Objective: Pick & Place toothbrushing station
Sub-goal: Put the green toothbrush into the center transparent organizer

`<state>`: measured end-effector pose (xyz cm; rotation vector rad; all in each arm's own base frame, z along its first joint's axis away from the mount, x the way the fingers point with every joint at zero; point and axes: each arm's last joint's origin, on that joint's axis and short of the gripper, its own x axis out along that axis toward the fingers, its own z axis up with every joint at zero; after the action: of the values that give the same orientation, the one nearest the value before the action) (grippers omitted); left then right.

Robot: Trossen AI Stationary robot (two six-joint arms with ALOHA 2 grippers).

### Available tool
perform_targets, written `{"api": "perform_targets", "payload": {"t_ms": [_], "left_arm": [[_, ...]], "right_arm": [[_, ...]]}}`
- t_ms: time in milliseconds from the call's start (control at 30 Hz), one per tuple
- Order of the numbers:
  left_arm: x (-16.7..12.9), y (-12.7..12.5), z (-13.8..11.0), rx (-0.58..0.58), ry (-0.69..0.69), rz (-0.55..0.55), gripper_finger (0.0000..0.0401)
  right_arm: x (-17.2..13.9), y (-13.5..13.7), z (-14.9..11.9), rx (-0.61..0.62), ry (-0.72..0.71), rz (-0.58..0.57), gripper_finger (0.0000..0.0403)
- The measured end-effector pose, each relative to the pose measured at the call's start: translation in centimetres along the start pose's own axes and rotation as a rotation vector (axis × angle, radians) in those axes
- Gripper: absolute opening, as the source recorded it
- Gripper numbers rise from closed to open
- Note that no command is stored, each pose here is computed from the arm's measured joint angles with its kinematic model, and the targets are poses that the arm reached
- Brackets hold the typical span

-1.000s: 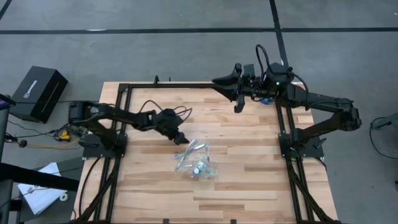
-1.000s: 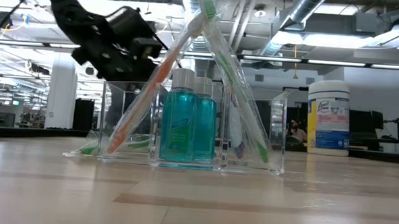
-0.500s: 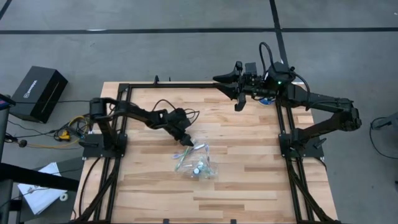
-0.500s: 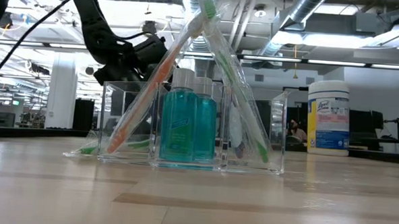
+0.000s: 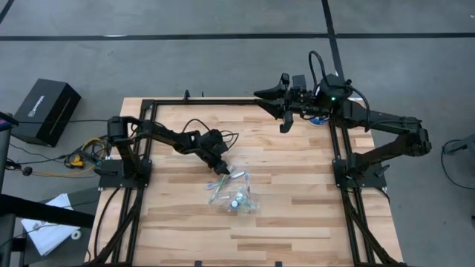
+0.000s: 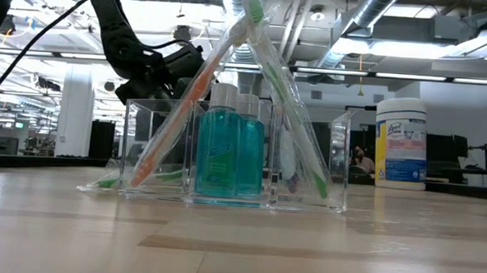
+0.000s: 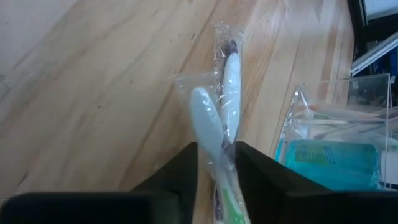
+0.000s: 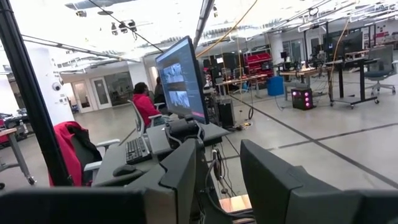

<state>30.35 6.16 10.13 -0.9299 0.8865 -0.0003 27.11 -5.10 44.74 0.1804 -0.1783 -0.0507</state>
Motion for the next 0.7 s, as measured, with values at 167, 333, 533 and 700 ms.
{"api": "perform_targets", "payload": {"t_ms": [167, 333, 533, 700], "left_arm": [[0.0, 0.0, 0.0, 0.005, 0.006, -0.013, 0.0031], [-0.3, -0.1, 0.5, 0.016, -0.014, -0.083, 0.0012], [-2.1, -0.6, 2.5, 0.045, -0.155, -0.145, 0.0007], [-5.4, -1.9, 4.4, 0.106, -0.326, -0.215, 0.0008]], "right_arm": [[0.0, -0.2, 0.0, -0.001, -0.002, -0.007, 0.0118], [0.0, -0.4, 0.1, -0.002, -0.003, -0.013, 0.0118], [0.0, -0.3, 0.1, -0.002, -0.003, -0.011, 0.0118], [0.0, -0.3, 0.1, -0.007, -0.004, -0.01, 0.0118]]}}
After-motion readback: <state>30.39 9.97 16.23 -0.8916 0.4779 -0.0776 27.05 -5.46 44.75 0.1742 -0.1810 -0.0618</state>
